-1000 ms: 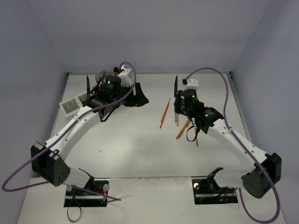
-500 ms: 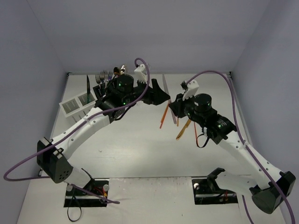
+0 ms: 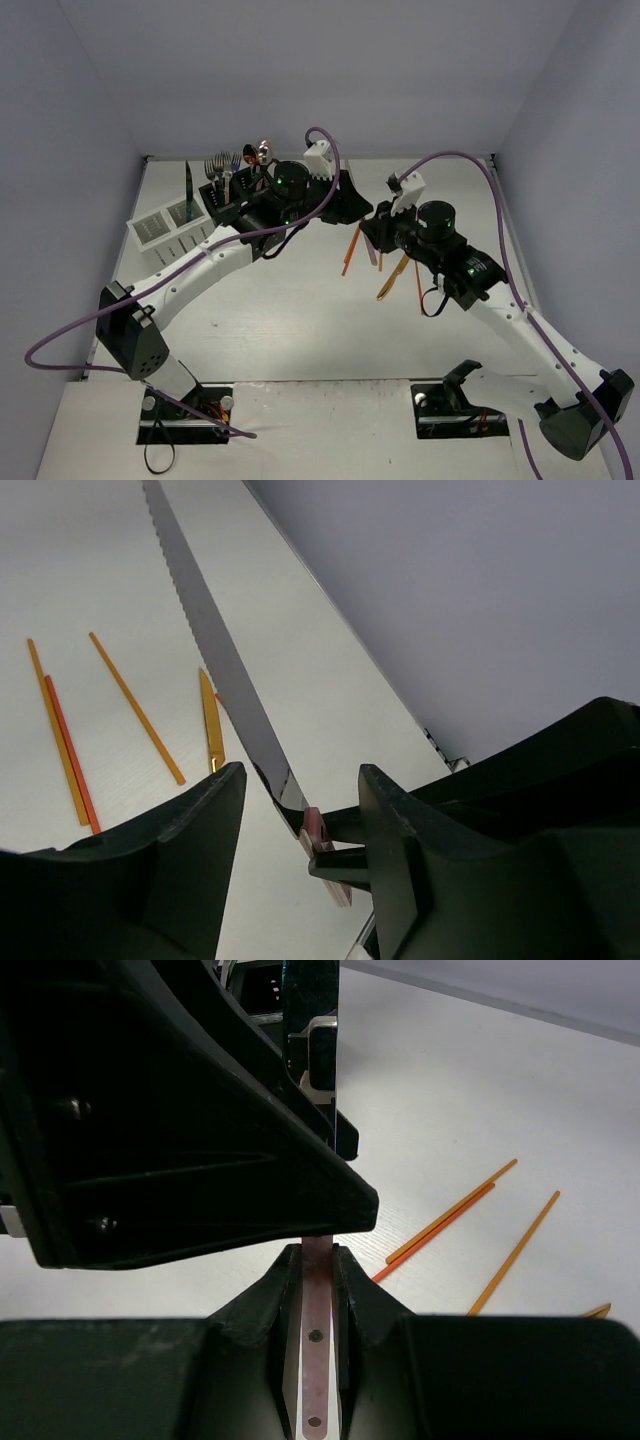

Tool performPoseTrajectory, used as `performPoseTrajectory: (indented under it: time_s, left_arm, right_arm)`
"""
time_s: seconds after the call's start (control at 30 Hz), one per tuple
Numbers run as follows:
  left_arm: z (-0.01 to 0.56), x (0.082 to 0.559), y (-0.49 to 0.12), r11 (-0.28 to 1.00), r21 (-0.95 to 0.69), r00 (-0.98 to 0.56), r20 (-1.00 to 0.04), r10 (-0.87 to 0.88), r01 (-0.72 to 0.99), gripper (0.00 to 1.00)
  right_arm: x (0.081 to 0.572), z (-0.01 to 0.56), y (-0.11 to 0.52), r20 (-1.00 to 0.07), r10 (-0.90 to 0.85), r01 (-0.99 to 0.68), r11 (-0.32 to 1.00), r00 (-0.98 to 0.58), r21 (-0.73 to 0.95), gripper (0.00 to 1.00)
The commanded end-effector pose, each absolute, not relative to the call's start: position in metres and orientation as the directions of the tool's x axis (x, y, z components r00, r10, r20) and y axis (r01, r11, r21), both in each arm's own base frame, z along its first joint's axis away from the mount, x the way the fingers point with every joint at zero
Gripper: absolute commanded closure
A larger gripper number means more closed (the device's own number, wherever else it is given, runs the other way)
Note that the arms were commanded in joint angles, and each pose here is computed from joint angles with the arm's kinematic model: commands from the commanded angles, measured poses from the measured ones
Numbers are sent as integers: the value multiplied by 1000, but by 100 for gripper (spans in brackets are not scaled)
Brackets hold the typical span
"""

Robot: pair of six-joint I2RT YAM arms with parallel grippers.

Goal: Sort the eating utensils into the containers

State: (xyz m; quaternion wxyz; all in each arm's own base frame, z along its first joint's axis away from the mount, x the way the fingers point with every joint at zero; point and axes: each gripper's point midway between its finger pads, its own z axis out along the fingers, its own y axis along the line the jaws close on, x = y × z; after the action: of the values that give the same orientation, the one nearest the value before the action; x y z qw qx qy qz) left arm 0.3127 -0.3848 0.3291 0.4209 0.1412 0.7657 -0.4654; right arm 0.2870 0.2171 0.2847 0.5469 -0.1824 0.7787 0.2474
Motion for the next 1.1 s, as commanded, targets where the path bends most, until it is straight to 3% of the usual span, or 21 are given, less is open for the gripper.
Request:
performPoseTrajectory:
  time_s: [0.0, 0.13, 0.3, 0.4, 0.53, 0.57, 0.63, 0.73, 0.9, 1.07]
  left_arm:
    - [375, 311, -387, 477, -597, -549, -796, -254, 645, 64]
    - [371, 309, -390, 476, -603, -562, -790, -244, 641, 74]
    - [370, 308, -389, 481, -595, -555, -796, -242, 644, 99]
    - [375, 307, -384, 487, -576, -533, -811, -241, 657, 100]
    - [371, 310, -373, 534, -535, -505, -835, -218, 655, 100]
    - [371, 314, -365, 555, -526, -497, -840, -219, 644, 100]
    - [370, 324, -347, 598, -504, -480, -850, -216, 624, 100]
    - [368, 347, -308, 672, -462, -444, -869, -216, 579, 100]
    - [367, 388, -215, 825, -355, -379, -906, -188, 440, 100]
    - [368, 429, -116, 932, -241, -311, -938, -152, 271, 100]
  right_arm:
    - [293, 325, 222, -974, 57, -582, 793, -219, 177, 100]
    - [296, 325, 223, -974, 63, -577, 797, -216, 179, 100]
    - [299, 323, 225, -973, 63, -574, 798, -221, 182, 100]
    - [300, 323, 226, -972, 67, -573, 798, -224, 187, 97]
    - [302, 321, 227, -969, 71, -566, 801, -235, 196, 69]
    - [303, 319, 226, -968, 73, -558, 806, -240, 199, 55]
    - [306, 317, 224, -965, 84, -536, 818, -249, 210, 39]
    - [312, 310, 216, -959, 102, -479, 849, -264, 222, 22]
    - [316, 288, 201, -944, 119, -387, 891, -309, 239, 11]
    - [316, 267, 187, -924, 130, -301, 921, -359, 246, 9]
